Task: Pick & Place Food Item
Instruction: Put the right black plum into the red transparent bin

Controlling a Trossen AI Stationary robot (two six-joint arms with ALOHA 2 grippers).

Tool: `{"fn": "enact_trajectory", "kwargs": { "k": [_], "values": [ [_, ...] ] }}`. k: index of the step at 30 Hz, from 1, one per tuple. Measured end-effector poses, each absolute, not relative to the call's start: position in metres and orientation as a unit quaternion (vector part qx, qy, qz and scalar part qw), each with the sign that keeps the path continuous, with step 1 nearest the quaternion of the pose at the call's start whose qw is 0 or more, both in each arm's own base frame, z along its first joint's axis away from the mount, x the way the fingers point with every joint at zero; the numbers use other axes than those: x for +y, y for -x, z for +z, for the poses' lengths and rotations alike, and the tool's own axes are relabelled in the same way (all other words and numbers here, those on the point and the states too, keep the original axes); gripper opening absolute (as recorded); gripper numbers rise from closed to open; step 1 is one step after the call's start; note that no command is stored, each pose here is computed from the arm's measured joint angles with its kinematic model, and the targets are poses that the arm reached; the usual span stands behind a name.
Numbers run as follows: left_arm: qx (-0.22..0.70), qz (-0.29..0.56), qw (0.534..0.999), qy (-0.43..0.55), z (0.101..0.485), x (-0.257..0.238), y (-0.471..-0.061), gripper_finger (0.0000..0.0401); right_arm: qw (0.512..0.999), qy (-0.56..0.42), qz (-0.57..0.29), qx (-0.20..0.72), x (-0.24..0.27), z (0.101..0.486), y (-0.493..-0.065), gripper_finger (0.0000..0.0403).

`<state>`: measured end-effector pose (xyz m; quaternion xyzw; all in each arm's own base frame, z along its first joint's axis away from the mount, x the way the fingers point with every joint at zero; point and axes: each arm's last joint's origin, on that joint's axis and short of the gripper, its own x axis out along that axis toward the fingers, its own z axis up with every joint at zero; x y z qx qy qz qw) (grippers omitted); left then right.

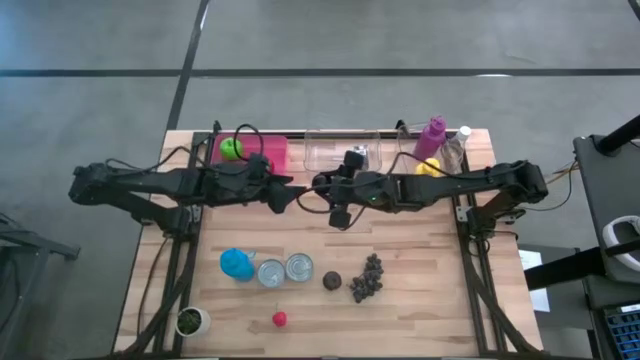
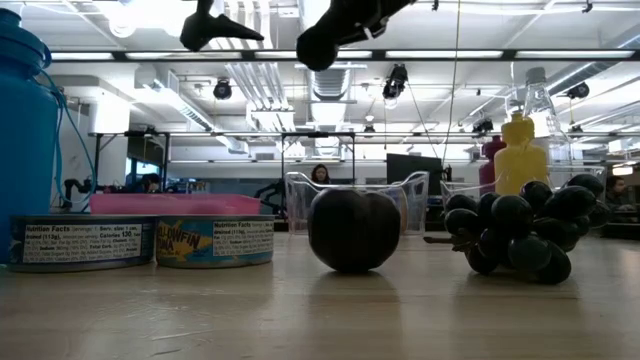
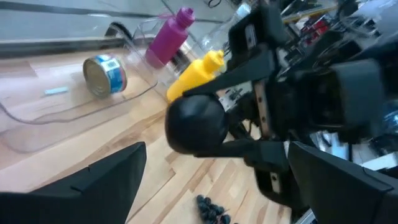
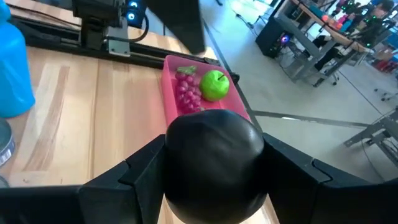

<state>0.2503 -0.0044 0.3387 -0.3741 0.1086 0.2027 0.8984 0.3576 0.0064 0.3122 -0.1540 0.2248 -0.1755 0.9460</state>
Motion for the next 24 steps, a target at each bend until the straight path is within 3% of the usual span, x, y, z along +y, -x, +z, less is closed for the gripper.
{"fn": "enact_trajectory", "kwargs": {
  "k": [24],
  "values": [
    [0.129,0.216,0.894,0.371,0.312,-0.004,-0.288,0.0387,0.949,0.194,-0.131,0.213,0.029,0.320,-0.383,0.0216]
  ]
}}
